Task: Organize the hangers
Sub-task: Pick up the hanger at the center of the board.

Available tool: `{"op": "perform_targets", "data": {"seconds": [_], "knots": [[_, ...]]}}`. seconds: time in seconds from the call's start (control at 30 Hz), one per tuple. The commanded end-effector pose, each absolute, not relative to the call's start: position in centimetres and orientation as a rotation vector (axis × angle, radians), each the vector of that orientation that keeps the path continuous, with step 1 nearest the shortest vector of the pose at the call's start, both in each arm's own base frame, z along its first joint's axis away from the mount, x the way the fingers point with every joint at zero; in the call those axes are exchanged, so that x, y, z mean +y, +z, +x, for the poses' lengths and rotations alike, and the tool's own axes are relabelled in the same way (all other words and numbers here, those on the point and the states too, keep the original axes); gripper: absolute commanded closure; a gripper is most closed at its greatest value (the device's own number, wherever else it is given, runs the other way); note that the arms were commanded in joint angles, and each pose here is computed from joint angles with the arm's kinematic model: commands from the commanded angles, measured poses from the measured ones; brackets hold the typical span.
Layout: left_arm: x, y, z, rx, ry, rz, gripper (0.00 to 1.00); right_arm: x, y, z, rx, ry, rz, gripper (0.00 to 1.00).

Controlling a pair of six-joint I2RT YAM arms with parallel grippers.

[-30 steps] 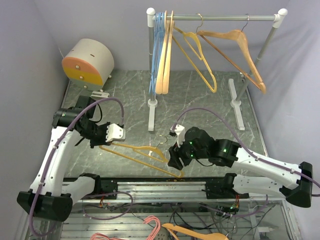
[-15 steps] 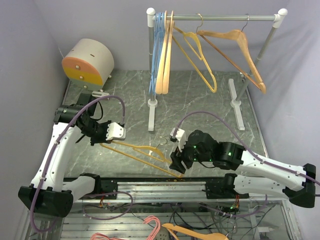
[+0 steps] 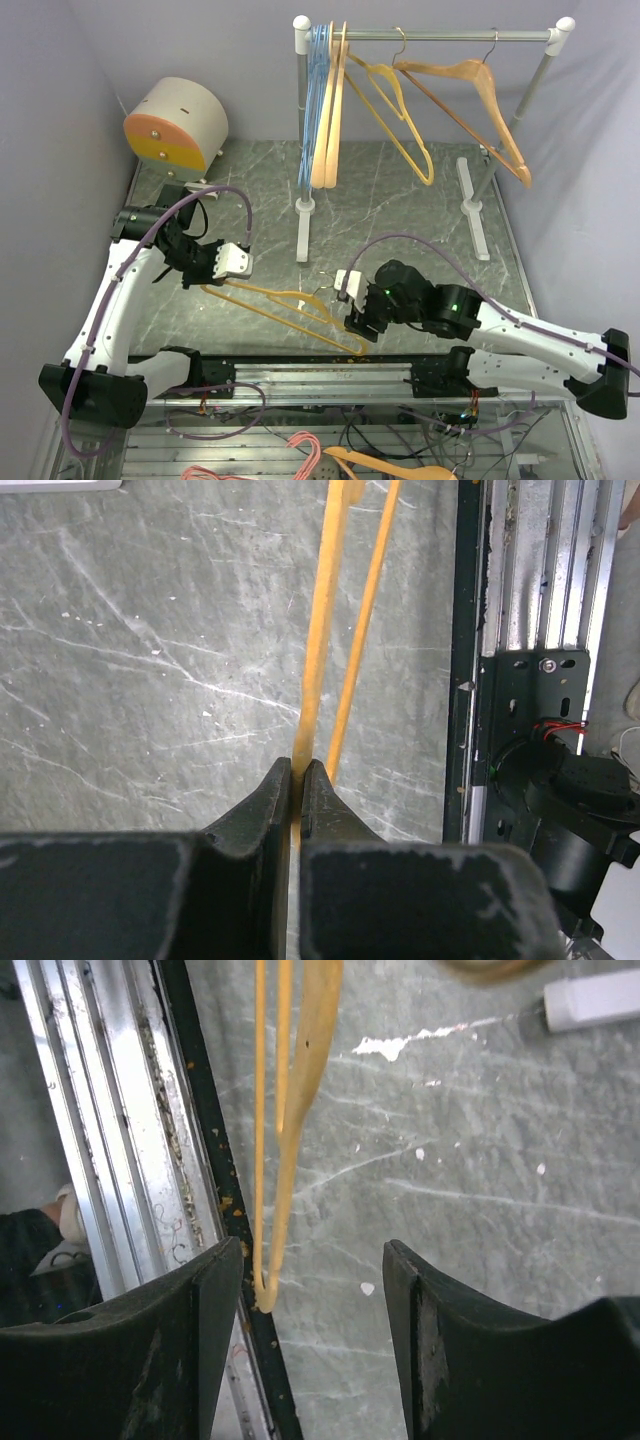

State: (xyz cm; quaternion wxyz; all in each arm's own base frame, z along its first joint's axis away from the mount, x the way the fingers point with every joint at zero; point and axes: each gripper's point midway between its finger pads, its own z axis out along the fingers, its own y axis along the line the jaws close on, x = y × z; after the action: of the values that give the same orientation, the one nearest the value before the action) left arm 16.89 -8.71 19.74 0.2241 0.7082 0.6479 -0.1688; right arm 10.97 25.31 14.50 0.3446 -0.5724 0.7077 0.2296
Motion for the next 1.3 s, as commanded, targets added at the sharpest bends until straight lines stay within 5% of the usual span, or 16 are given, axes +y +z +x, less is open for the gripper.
{"op": "perform_targets", "data": {"seconds": [0.0,0.53,0.9,1.03,1.27], "knots": [[-9.8,20.6,17.4,1.699,-0.487,1.948,0.93,26.0,15.3,10.8,1.684,0.65,-1.624,0.42],[-10.2,20.9,18.1,1.681,-0.502,1.953,0.93,25.2,9.8,8.7,1.786,0.842,-2.004,0.45],[-11.3,22.8,19.0,1.644,-0.517,1.882,0.93,26.0,8.8,8.5,1.796,0.861,-2.039,0.78],[-11.6,23.3,19.2,1.644,-0.522,1.852,0.93,26.4,8.7,8.8,1.773,0.842,-2.021,1.0],[-12.0,25.1,20.0,1.652,-0.487,1.767,0.93,26.5,11.7,10.6,1.748,0.693,-1.827,1.0]]}}
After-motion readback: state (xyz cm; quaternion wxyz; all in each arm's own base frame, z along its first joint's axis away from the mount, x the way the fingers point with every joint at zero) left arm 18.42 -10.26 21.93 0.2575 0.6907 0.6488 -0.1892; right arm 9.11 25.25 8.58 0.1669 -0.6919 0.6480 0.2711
